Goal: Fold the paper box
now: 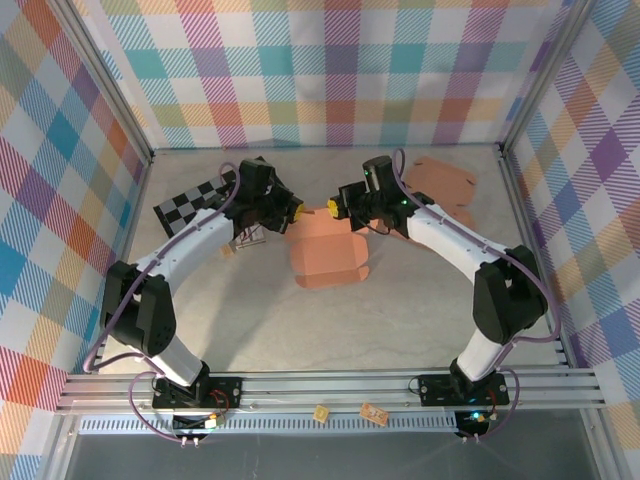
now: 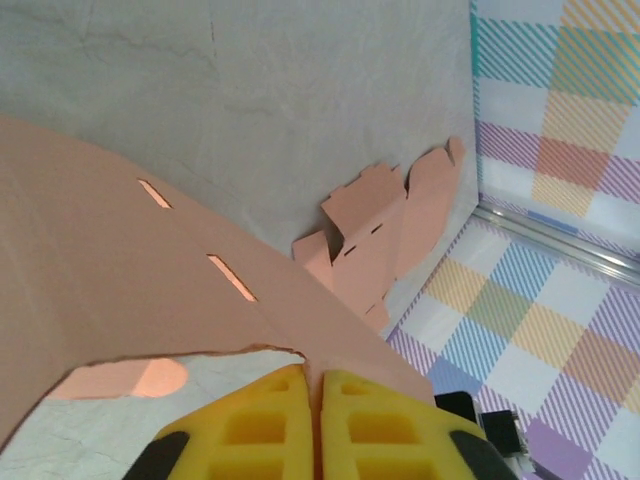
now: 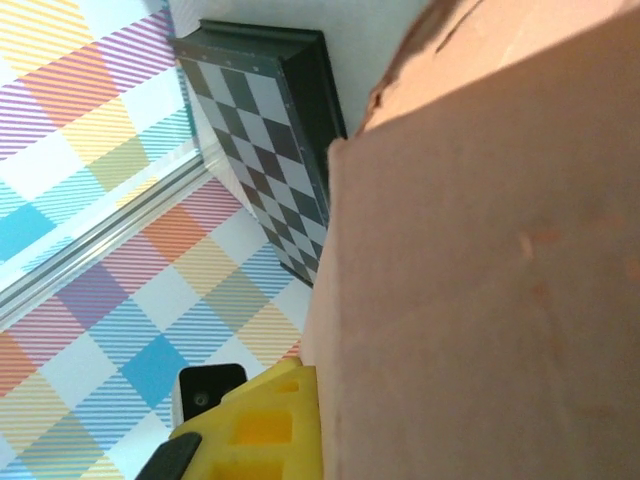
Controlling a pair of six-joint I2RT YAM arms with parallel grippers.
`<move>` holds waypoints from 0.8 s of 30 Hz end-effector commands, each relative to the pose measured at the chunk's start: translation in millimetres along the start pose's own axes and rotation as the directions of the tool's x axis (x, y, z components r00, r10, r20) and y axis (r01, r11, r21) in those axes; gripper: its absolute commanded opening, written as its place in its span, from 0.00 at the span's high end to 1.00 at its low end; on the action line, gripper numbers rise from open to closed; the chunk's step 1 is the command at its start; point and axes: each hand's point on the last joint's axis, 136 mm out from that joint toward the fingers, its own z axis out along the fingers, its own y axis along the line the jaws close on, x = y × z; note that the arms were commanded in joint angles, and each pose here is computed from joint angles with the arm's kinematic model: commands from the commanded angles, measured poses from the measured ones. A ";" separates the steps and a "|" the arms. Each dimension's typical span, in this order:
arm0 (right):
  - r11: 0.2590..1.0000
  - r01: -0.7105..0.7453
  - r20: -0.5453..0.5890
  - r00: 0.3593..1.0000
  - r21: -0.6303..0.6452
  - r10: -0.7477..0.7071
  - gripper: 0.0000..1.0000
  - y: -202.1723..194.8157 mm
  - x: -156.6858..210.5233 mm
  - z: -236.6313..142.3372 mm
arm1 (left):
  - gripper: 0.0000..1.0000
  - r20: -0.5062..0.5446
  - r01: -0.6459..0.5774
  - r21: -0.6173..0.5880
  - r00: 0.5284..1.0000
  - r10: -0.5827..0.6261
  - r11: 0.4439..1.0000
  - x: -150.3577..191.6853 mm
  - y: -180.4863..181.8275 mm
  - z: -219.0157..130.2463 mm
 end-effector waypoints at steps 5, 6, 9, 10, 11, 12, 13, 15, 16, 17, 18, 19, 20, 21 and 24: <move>0.971 0.083 0.108 0.992 -0.225 -0.060 0.68 28.7 10.1 -16.9 | 1.00 0.045 0.124 0.108 0.991 -0.129 0.986 2.3 -14.6 -15.6; 0.968 0.082 0.127 0.990 -0.235 -0.053 0.64 27.4 11.9 -18.0 | 1.00 0.052 0.141 0.109 0.988 -0.147 0.984 2.9 -13.2 -16.2; 0.964 0.076 0.175 0.984 -0.254 -0.031 0.56 24.6 16.7 -18.4 | 1.00 0.072 0.180 0.100 0.980 -0.188 0.979 3.6 -8.3 -17.2; 0.965 0.067 0.193 0.981 -0.252 -0.018 0.54 22.8 16.6 -18.5 | 1.00 0.079 0.212 0.095 0.972 -0.220 0.973 3.6 -6.4 -17.5; 0.966 0.058 0.207 0.978 -0.251 -0.006 0.53 21.1 16.3 -18.1 | 1.00 0.084 0.221 0.096 0.970 -0.229 0.971 4.2 -5.8 -18.0; 0.966 0.053 0.217 0.976 -0.254 0.003 0.54 20.8 15.7 -17.2 | 1.00 0.091 0.231 0.098 0.966 -0.240 0.968 3.9 -4.5 -18.6; 0.967 0.042 0.223 0.975 -0.252 0.016 0.54 18.9 15.2 -15.9 | 1.00 0.099 0.240 0.102 0.963 -0.250 0.965 3.8 -3.8 -19.5; 0.968 0.028 0.250 0.968 -0.251 0.037 0.55 16.2 12.0 -15.2 | 1.00 0.111 0.251 0.106 0.959 -0.262 0.962 3.5 -2.4 -21.8; 0.968 0.022 0.261 0.964 -0.249 0.045 0.56 14.4 11.4 -14.5 | 1.00 0.117 0.257 0.104 0.956 -0.268 0.961 3.1 -1.4 -22.8; 0.968 0.016 0.266 0.963 -0.251 0.053 0.58 13.5 10.4 -13.1 | 1.00 0.117 0.260 0.107 0.955 -0.272 0.960 3.3 -1.3 -23.8; 0.967 0.008 0.262 0.963 -0.255 0.061 0.59 12.7 10.4 -10.6 | 1.00 0.118 0.266 0.109 0.953 -0.278 0.958 3.1 -1.1 -24.0; 0.966 -0.001 0.261 0.963 -0.257 0.070 0.60 11.7 9.5 -8.0 | 1.00 0.117 0.269 0.110 0.952 -0.281 0.957 3.3 -0.6 -23.5; 0.966 -0.005 0.261 0.963 -0.259 0.075 0.61 11.8 9.1 -6.3 | 1.00 0.115 0.271 0.110 0.952 -0.283 0.956 3.8 -0.2 -23.1; 0.966 -0.008 0.262 0.962 -0.259 0.078 0.62 11.8 8.6 -3.8 | 1.00 0.113 0.273 0.110 0.952 -0.285 0.956 4.0 0.0 -22.9; 0.965 -0.019 0.261 0.961 -0.262 0.090 0.64 13.2 7.4 1.9 | 1.00 0.109 0.273 0.108 0.953 -0.284 0.956 5.2 0.1 -22.3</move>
